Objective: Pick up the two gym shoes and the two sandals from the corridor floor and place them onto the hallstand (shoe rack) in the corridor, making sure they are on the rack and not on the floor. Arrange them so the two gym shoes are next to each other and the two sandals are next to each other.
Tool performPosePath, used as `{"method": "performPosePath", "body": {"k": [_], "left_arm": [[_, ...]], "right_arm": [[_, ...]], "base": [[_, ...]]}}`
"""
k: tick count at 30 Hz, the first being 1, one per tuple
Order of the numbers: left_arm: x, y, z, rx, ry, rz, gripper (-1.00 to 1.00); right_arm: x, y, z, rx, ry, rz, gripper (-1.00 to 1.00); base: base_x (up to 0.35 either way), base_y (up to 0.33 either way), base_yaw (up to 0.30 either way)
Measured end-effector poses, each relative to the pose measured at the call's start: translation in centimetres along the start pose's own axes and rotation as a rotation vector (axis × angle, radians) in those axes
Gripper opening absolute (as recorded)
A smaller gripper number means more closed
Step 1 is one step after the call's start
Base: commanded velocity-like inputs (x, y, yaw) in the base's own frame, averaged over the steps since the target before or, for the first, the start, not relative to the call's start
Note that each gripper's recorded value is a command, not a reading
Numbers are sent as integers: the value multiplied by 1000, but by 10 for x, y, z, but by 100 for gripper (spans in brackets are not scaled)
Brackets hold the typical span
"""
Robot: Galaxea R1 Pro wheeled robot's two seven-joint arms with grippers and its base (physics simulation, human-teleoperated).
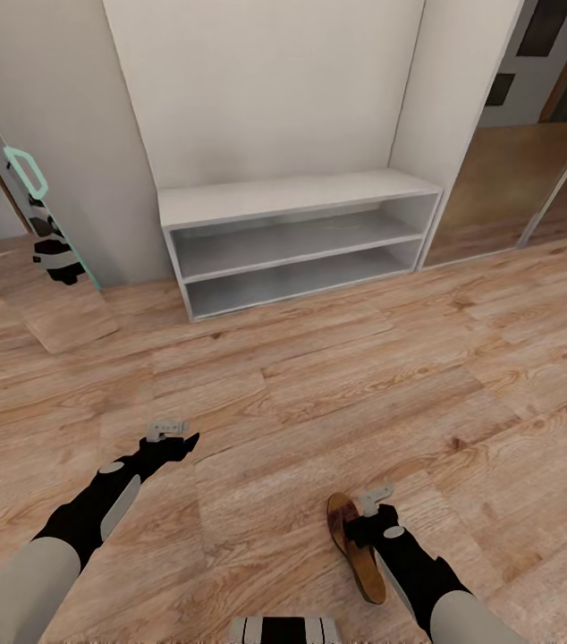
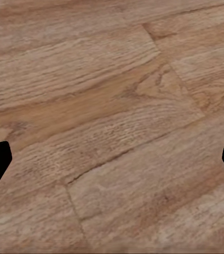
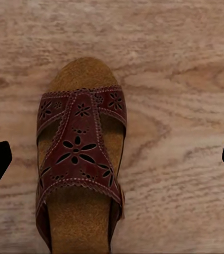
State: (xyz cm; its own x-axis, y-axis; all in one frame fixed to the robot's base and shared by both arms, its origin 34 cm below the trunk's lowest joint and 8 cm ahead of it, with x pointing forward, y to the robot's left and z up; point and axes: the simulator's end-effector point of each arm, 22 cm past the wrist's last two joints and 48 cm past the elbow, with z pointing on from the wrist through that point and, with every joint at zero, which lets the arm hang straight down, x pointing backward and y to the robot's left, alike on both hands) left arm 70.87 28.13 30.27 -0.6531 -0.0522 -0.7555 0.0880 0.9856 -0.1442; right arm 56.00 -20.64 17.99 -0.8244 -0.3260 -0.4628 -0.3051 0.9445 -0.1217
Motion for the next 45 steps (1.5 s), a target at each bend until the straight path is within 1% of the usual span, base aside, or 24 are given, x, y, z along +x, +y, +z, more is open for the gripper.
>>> {"method": "performPosePath", "body": {"k": [23,37,45], "left_arm": [[81,9,28,-7,126,-21,100],[89,10,30,-7,139,-23,100],[109,12,35,-9,168,-27,100]], "right_arm": [[73,23,31,-45,136,8,100],[79,23,34,-40,148,9,100],[95,28,40,-49,176,10,100]], "base": [[0,0,0],[0,0,0],[0,0,0]]}}
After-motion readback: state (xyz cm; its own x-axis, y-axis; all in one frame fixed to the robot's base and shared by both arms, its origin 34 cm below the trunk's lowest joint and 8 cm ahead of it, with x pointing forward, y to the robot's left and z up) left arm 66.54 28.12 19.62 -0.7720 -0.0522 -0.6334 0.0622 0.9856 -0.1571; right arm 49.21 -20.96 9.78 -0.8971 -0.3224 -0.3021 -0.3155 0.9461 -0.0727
